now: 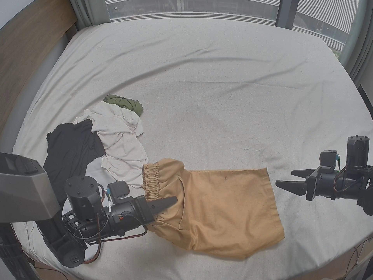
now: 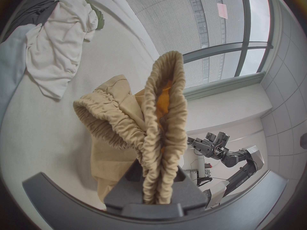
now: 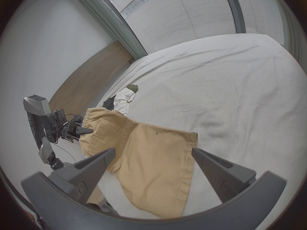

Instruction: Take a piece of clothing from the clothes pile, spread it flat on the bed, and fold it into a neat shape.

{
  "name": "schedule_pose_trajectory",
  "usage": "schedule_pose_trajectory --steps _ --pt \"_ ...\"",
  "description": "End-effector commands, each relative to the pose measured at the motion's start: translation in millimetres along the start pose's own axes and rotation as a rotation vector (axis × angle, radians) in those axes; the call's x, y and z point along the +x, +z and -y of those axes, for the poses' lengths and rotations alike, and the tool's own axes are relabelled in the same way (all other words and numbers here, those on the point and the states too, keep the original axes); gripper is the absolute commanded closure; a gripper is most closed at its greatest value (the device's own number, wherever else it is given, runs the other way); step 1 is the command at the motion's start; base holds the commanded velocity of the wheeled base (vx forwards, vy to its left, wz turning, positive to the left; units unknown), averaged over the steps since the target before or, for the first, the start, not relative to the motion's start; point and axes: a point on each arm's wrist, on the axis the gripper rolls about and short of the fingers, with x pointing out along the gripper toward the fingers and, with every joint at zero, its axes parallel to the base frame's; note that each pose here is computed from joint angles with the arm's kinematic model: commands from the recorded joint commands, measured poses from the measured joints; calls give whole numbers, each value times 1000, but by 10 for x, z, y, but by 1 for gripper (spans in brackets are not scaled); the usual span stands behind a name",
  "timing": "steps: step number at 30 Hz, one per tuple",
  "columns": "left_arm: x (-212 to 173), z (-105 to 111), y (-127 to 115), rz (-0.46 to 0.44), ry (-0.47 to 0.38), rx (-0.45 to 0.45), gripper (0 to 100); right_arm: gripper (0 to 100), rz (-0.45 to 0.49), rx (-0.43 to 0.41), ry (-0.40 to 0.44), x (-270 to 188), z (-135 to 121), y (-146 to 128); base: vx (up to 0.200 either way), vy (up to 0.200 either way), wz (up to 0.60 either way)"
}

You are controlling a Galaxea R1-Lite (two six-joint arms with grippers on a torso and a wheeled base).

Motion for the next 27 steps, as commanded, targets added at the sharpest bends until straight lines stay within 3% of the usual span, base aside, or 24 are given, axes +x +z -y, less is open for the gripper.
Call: schedule_pose_trajectory --steps 1,13,27 --pt "122 120 -52 0 -38 18 100 0 3 -3 2 -1 -6 8 0 0 0" --pt "391 254 -122 -6 -104 17 100 0 2 -2 2 2 -4 3 0 0 0" --pt "678 326 -335 -71 -158 27 100 0 18 -5 -3 -16 0 41 0 0 0"
